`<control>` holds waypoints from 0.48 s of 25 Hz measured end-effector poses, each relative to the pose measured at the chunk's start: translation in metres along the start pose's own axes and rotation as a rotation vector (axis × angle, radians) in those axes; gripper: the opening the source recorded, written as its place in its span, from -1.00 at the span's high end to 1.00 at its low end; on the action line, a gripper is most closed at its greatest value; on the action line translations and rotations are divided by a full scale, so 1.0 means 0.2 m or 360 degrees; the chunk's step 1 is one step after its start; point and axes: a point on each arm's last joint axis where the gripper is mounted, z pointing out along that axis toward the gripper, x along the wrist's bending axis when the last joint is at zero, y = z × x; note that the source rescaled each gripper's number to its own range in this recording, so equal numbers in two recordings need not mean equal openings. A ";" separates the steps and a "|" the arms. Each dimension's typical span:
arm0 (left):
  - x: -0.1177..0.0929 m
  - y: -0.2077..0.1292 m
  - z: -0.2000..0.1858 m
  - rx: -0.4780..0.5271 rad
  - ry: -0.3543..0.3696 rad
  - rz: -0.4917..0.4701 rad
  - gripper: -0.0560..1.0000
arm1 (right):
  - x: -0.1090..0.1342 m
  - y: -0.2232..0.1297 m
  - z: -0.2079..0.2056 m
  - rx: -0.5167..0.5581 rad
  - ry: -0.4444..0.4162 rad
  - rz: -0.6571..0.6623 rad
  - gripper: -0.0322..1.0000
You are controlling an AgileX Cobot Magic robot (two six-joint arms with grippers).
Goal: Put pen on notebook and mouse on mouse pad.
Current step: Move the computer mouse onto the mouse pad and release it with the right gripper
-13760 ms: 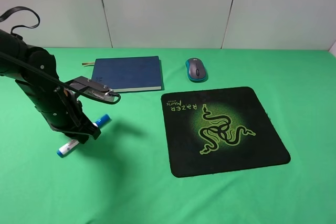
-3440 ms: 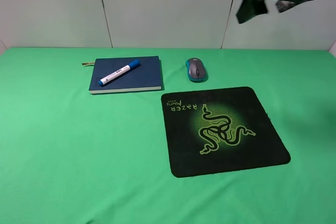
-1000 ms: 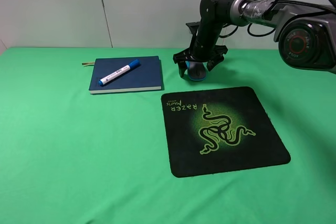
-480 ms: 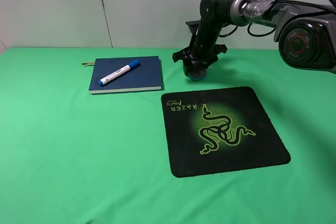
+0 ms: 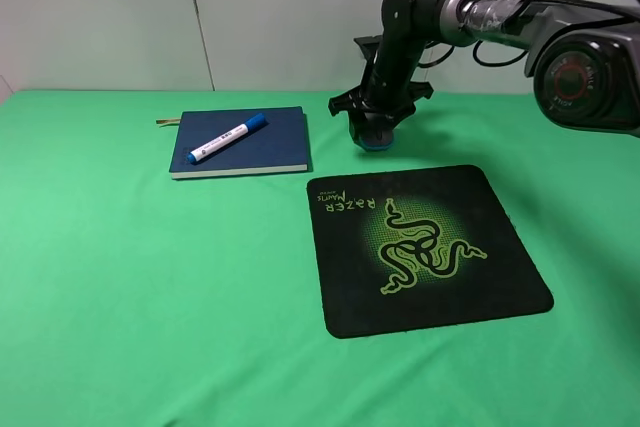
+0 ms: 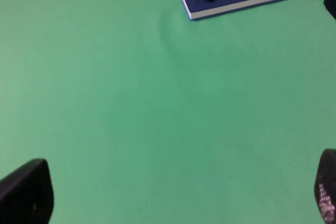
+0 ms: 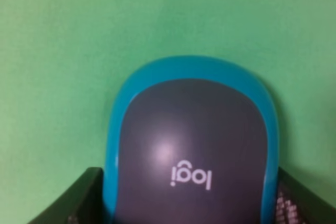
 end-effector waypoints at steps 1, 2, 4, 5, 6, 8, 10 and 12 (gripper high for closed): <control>0.00 0.00 0.00 0.0000 0.0000 0.0000 -1.00 | 0.00 0.01 -0.03 -0.0018 0.0002 0.0000 0.94; 0.00 0.00 0.00 0.0000 0.0000 0.0000 -1.00 | 0.00 0.02 -0.07 -0.0045 0.0004 0.0000 0.94; 0.00 0.00 0.00 0.0000 0.0000 0.0000 -1.00 | 0.00 0.04 -0.15 -0.0082 0.0007 0.0000 0.94; 0.00 0.00 0.00 0.0000 0.0000 0.0000 -1.00 | 0.00 0.05 -0.19 -0.0091 0.0008 0.0000 0.94; 0.00 0.00 0.00 0.0000 0.0000 0.0000 -1.00 | 0.00 0.05 -0.22 -0.0090 0.0008 0.0000 0.94; 0.00 0.00 0.00 0.0000 0.0000 0.0000 -1.00 | 0.00 0.05 -0.26 -0.0068 0.0006 0.0000 0.94; 0.00 0.00 0.00 0.0000 0.0000 0.0000 -1.00 | 0.00 0.04 -0.30 -0.0039 0.0003 0.0000 0.94; 0.00 0.00 0.00 0.0000 0.0000 0.0000 -1.00 | 0.00 0.03 -0.31 -0.0009 0.0001 0.0000 0.94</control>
